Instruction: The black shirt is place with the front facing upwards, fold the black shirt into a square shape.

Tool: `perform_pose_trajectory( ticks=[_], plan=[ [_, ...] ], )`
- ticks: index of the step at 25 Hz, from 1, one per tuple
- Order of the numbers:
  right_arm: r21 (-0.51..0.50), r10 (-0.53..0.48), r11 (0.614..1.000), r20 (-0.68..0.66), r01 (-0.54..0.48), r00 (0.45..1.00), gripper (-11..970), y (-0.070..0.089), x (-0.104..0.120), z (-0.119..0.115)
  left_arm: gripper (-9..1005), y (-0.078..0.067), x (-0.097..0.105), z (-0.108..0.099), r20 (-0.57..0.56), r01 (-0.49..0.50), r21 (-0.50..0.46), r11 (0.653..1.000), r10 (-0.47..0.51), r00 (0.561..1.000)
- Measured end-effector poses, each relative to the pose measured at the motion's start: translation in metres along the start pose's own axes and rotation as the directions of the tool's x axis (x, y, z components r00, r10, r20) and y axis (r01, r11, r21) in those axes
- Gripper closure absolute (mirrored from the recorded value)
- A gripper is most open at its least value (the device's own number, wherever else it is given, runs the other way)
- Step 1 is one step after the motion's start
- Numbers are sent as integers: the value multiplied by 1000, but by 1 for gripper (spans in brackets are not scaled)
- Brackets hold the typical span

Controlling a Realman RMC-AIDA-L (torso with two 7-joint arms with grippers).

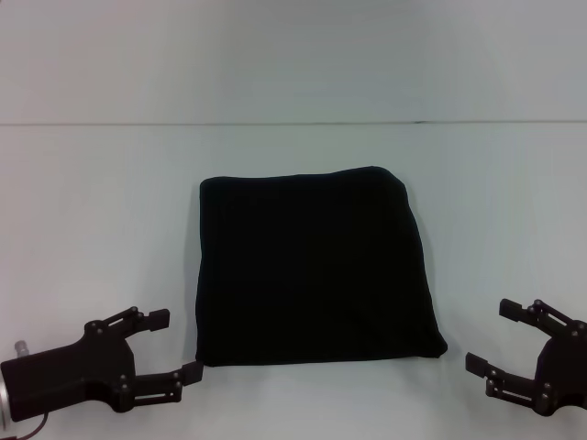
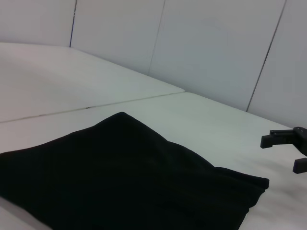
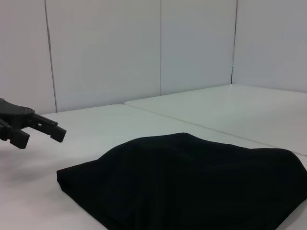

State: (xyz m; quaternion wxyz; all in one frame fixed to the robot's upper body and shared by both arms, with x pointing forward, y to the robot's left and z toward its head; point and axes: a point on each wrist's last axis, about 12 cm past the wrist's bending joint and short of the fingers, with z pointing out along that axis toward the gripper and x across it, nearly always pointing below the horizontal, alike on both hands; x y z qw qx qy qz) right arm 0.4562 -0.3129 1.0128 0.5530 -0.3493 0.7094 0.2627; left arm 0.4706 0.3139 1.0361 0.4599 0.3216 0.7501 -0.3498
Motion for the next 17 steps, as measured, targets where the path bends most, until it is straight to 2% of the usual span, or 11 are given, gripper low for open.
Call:
perform_pose_trajectory(
  ticks=[17],
  plan=[
    [2, -2, 1000, -13, 2, 1000, 35, -1, 1, -2, 31, -1, 0, 2, 7, 16, 5, 1000, -16, 1000]
  ],
)
